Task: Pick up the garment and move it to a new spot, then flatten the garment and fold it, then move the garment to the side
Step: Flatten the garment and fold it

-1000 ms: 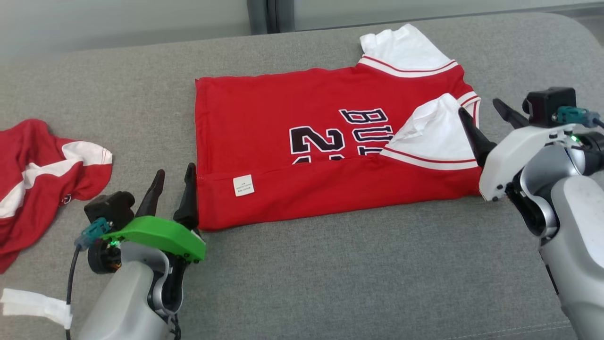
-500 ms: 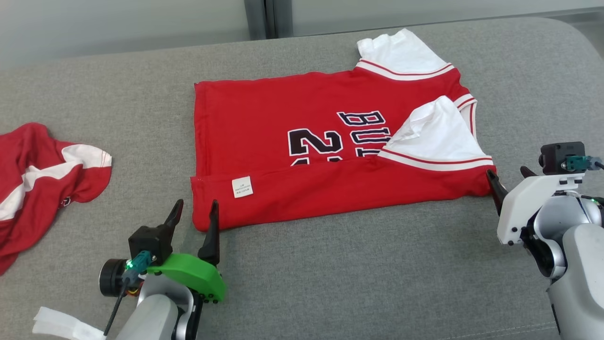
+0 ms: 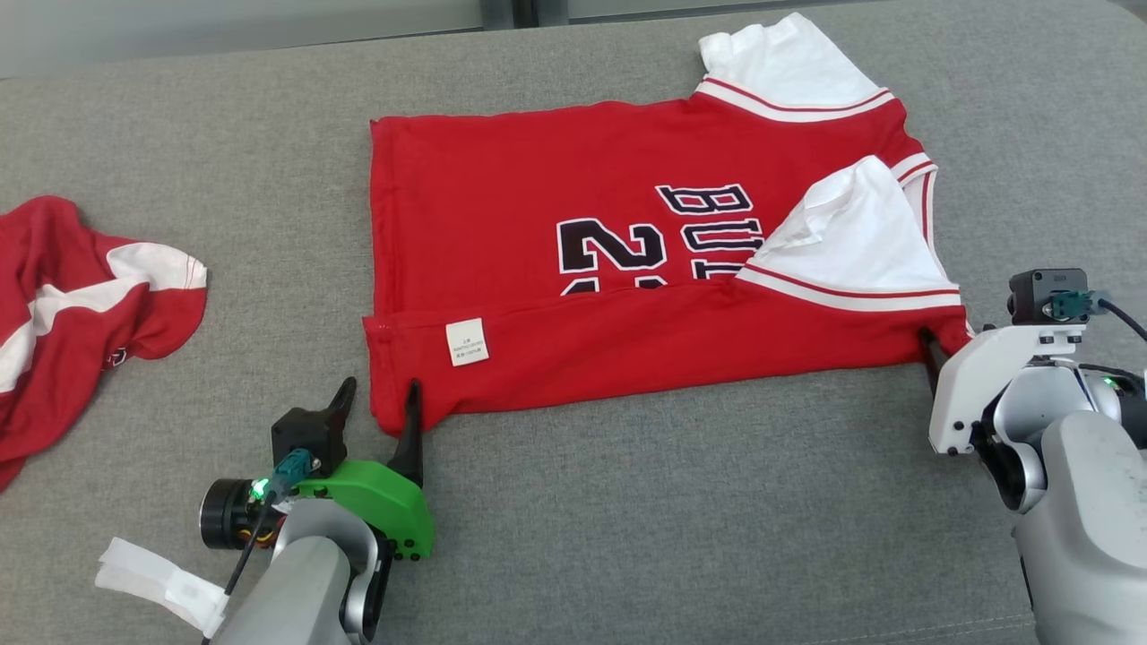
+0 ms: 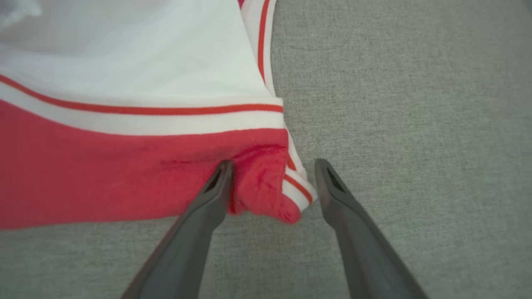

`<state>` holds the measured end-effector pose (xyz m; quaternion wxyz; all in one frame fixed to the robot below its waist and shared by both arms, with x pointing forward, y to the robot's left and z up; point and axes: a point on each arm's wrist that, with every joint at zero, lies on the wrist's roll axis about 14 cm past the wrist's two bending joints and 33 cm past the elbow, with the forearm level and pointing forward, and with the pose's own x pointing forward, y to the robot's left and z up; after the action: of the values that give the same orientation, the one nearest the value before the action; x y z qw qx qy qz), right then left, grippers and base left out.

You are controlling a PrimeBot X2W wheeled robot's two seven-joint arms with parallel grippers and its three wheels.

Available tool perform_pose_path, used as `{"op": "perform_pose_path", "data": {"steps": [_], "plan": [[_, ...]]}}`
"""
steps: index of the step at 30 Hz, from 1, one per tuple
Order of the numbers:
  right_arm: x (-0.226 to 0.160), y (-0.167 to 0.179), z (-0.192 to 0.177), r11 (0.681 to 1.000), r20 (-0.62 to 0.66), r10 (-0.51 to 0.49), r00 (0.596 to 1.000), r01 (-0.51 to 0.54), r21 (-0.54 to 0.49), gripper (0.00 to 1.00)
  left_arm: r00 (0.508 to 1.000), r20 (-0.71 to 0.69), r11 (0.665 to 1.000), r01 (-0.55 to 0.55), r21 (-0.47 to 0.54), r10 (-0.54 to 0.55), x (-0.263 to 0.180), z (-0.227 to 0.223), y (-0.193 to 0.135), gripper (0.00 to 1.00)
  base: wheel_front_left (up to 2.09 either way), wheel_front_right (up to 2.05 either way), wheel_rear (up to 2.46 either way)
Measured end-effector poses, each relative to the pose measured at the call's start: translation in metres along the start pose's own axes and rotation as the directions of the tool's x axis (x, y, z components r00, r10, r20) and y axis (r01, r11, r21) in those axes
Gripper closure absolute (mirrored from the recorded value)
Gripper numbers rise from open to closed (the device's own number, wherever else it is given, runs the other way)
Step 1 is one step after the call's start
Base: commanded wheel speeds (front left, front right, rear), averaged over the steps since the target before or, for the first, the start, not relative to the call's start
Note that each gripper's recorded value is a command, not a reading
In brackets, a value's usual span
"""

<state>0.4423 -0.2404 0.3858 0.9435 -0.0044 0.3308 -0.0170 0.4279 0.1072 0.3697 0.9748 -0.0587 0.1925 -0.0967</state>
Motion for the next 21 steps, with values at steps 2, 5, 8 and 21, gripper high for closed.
{"op": "perform_pose_path", "data": {"steps": [2,5,8,21], "plan": [[0.003,0.001,-0.002,1.0,-0.012,0.001,1.0,-0.001,0.001,0.0,1.0,-0.012,1.0,-0.005,0.001,0.005,0.001,-0.004,0.002,0.0,0.0,0.0,0.0],[0.007,0.003,-0.007,1.0,-0.037,0.003,0.999,-0.003,0.007,0.0,0.999,-0.028,1.0,-0.018,0.002,0.018,0.003,-0.009,0.005,0.0,0.0,0.0,0.0],[0.011,0.007,-0.012,1.0,-0.064,0.012,0.998,-0.011,0.01,0.0,0.998,-0.045,0.999,-0.036,-0.004,0.036,0.005,-0.013,0.008,0.0,0.0,0.0,0.0],[0.005,0.014,-0.013,0.998,-0.053,0.046,0.998,-0.043,0.053,1.0,0.995,-0.089,0.996,0.037,-0.079,-0.044,0.004,-0.018,-0.012,1.0,0.0,0.0,0.0]]}}
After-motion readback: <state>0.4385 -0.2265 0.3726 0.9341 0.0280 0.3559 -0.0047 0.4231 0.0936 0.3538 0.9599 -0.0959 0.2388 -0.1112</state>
